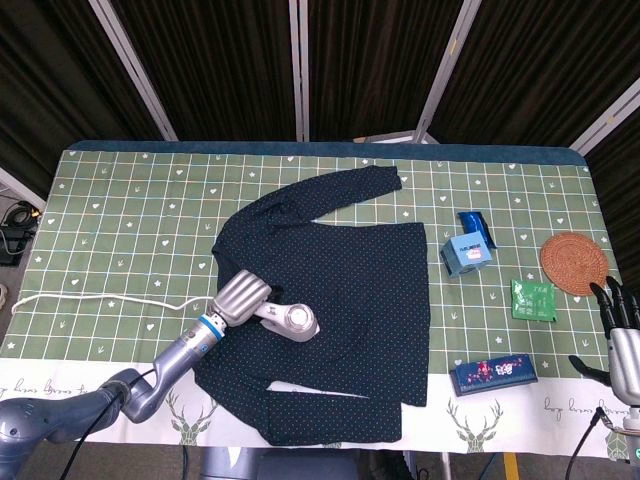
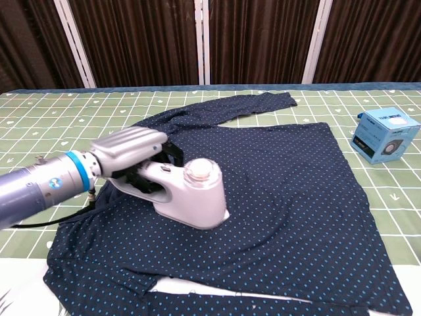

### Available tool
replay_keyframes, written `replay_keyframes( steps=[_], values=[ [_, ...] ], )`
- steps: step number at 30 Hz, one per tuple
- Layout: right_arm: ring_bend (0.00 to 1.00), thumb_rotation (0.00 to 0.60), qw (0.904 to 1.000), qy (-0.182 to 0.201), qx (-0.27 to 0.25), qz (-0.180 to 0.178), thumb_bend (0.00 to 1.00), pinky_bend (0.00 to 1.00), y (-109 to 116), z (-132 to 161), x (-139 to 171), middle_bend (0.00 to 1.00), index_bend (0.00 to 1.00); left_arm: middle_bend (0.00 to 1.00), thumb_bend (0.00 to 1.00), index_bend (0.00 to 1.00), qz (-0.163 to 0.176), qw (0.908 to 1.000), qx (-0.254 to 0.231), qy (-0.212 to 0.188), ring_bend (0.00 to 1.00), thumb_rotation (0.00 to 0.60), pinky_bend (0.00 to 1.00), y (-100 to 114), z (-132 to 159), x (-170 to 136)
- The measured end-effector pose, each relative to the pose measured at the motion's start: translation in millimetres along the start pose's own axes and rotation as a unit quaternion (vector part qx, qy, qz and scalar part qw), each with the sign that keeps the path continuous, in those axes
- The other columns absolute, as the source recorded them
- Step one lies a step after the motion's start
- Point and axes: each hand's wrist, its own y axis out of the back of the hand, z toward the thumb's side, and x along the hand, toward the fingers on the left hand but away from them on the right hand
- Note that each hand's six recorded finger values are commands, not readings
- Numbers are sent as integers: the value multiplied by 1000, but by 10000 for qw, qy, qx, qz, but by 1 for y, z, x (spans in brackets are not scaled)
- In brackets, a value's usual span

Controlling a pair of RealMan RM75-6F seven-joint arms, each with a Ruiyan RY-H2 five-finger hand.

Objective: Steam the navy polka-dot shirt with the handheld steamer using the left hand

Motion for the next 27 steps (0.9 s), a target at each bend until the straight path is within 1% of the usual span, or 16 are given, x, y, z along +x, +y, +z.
replay_keyframes(
  steps=[7, 10, 14, 18, 27],
  values=[
    [0, 600, 10000, 1, -23, -27, 0, 0, 2, -1, 1, 0, 0, 783, 646, 869, 28, 9992, -84, -392, 722, 600, 975, -5, 41, 9],
    [0, 600, 10000, -4, -27, -35, 0, 0, 2, -2, 2, 0, 0, 783, 645, 869, 41, 9986, -72, -522, 722, 600, 975, -5, 54, 11],
    [0, 600, 10000, -10, -34, -40, 0, 0, 3, -3, 3, 0, 0, 783, 642, 869, 36, 9981, -60, -614, 722, 600, 975, -6, 63, 10],
    [0, 600, 10000, -4, -33, -37, 0, 0, 3, -2, 3, 0, 0, 783, 642, 869, 8, 9981, -22, -612, 722, 600, 975, -7, 63, 9],
    [0, 600, 10000, 1, -19, -27, 0, 0, 2, -2, 2, 0, 0, 783, 642, 869, -56, 9990, 62, -450, 722, 600, 975, -8, 46, 4]
  ],
)
